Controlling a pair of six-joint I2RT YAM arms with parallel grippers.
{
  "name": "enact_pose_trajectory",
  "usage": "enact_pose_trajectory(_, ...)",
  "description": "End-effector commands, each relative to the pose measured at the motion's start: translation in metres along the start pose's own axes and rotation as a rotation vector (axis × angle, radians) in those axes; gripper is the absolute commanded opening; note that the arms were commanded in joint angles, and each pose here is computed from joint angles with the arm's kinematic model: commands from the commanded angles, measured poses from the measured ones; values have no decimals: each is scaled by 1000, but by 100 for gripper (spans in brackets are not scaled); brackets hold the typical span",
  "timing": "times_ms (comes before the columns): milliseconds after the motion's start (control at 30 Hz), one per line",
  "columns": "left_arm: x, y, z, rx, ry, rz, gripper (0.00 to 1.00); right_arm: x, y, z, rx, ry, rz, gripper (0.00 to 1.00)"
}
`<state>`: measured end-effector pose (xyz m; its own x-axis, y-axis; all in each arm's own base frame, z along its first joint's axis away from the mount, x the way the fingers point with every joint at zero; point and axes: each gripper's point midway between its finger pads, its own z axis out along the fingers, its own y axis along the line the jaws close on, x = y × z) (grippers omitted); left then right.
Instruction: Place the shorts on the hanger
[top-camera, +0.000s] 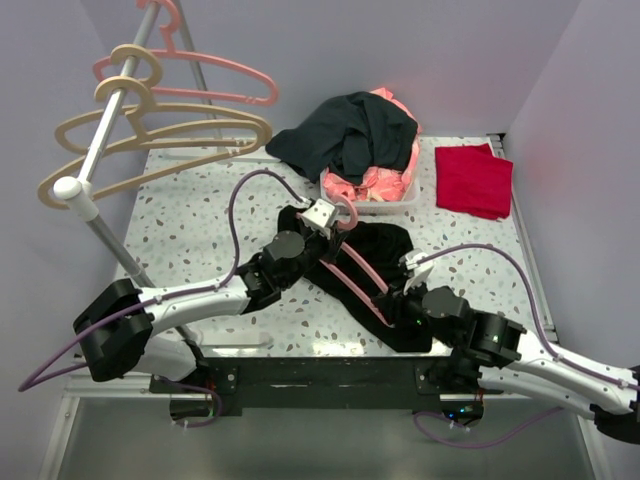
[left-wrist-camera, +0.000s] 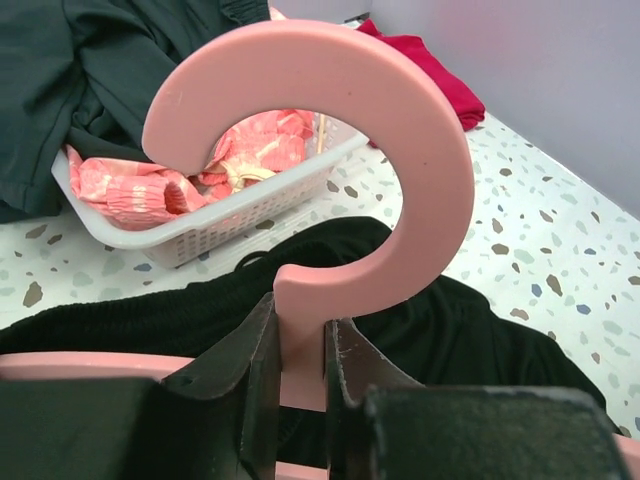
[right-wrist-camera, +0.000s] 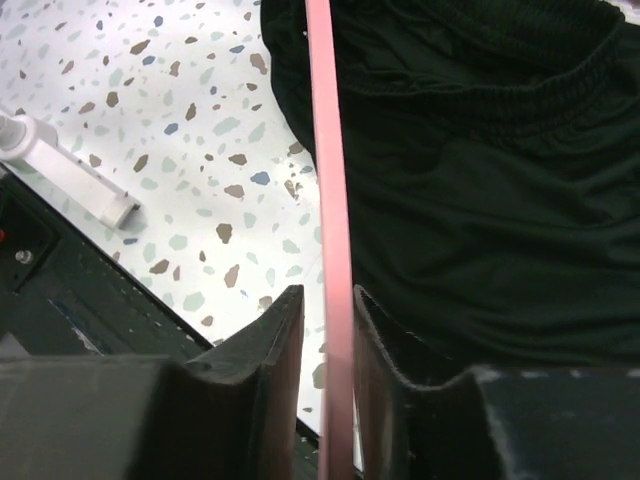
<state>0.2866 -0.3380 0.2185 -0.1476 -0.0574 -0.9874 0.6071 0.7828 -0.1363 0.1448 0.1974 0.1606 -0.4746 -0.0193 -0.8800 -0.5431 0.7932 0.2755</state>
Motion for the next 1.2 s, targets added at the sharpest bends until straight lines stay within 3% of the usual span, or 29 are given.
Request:
enact_pose_trajectory(0, -27, 10, -4, -49, -133, 6, 0, -32, 1, -2, 50, -78, 61, 56)
enact_pose_trajectory(100, -22, 17, -9, -73, -140, 6, 0, -49, -5, -8, 125, -89, 110, 70)
enact_pose_trajectory(333, -21, 21, -14, -86, -155, 7, 0, -95, -9, -10, 269, -123, 172, 80)
enact_pose_trajectory(400, -22, 21, -15, -84, -158, 5, 0, -93, -14, 2, 325, -66, 152, 79)
enact_pose_trajectory(433, -22, 20, -15, -79, -159, 4, 0, -104, -27, 7, 362, -65, 181, 79)
enact_pose_trajectory(467, -21, 20, -16, -76, -159, 5, 0, -95, -18, 24, 294, 14, 204, 75)
enact_pose_trajectory(500, -22, 21, -17, -79, -160, 4, 0, -96, -41, 33, 335, 20, 249, 74)
enact_pose_trajectory(567, -22, 20, -18, -75, -162, 2, 0, -92, -42, 58, 255, 70, 310, 69)
enact_pose_trajectory(667, -21, 20, -18, -74, -160, 0, 0, -84, -72, 88, 312, 111, 352, 65)
enact_pose_trajectory(1033, -28, 22, -25, -78, -182, -3, 0, -68, -122, 165, 412, 147, 437, 57)
enact_pose_trajectory(1133, -32, 23, -24, -82, -194, -3, 0, -59, -129, 175, 437, 142, 444, 44)
enact_pose_trajectory(1167, -35, 24, -24, -87, -204, -7, 0, -58, -132, 176, 444, 133, 446, 34)
